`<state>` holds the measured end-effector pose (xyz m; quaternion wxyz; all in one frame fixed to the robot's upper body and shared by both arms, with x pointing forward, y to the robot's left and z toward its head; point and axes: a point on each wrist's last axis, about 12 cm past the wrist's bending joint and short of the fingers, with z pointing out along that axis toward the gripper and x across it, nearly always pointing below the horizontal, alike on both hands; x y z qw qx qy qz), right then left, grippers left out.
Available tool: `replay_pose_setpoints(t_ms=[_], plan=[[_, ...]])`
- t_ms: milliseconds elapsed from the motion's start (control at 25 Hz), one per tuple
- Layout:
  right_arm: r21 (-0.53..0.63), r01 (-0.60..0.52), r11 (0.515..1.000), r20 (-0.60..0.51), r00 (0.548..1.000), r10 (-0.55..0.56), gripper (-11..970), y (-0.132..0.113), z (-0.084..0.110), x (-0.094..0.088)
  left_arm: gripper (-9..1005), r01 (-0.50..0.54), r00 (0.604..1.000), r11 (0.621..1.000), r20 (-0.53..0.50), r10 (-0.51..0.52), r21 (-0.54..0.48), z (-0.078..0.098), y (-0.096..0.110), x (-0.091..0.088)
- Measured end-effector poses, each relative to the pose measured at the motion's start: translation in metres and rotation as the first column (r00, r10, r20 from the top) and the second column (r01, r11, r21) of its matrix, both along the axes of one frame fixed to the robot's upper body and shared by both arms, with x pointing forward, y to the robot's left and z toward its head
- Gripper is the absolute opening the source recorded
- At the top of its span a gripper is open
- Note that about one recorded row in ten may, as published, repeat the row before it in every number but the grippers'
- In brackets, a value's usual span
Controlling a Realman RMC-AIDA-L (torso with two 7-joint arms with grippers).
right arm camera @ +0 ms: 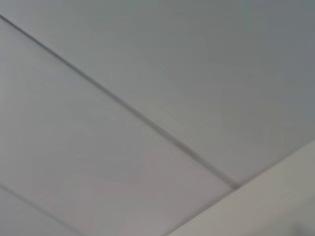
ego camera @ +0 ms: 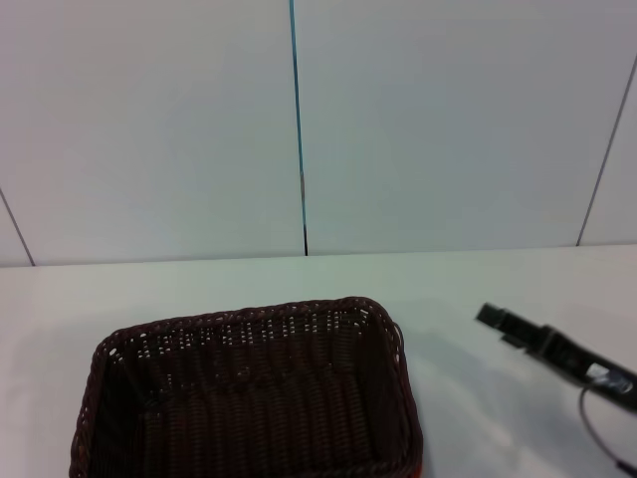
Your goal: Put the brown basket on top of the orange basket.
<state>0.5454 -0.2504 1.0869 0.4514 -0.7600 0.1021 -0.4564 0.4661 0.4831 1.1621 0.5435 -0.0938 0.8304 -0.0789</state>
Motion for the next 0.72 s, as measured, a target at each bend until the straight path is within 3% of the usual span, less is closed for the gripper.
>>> replay_pose_setpoints(t_ms=[160, 400, 480, 520, 560, 600, 720], plan=[[-0.158, 0.073, 0.985, 0.051, 0.997, -0.066, 693, -0.019, 0.009, 0.011, 661, 0.003, 1.000, 1.000, 0.008, -0.003, 0.000, 0.002, -0.001, 0.003], [-0.356, 0.262, 0.897, 0.159, 0.963, -0.218, 699, -0.046, 0.027, 0.025, 661, 0.013, 1.000, 1.000, 0.025, -0.013, 0.001, 0.006, -0.002, 0.010], [-0.409, 0.337, 0.848, 0.201, 0.940, -0.277, 702, -0.056, 0.033, 0.029, 661, 0.017, 0.999, 1.000, 0.029, -0.017, 0.000, 0.008, -0.003, 0.012], [-0.465, 0.394, 0.793, 0.245, 0.918, -0.312, 703, -0.063, 0.038, 0.034, 661, 0.018, 0.999, 1.000, 0.030, -0.018, -0.002, 0.008, -0.004, 0.012], [-0.495, 0.420, 0.761, 0.270, 0.906, -0.325, 704, -0.066, 0.040, 0.035, 661, 0.019, 0.999, 1.000, 0.032, -0.018, -0.003, 0.008, -0.004, 0.013], [-0.495, 0.420, 0.761, 0.270, 0.906, -0.325, 705, -0.066, 0.040, 0.035, 662, 0.018, 0.999, 1.000, 0.033, -0.018, -0.005, 0.009, -0.004, 0.013], [-0.567, 0.496, 0.658, 0.352, 0.868, -0.351, 709, -0.070, 0.049, 0.040, 662, 0.018, 0.999, 1.000, 0.035, -0.018, -0.006, 0.010, -0.004, 0.015]])
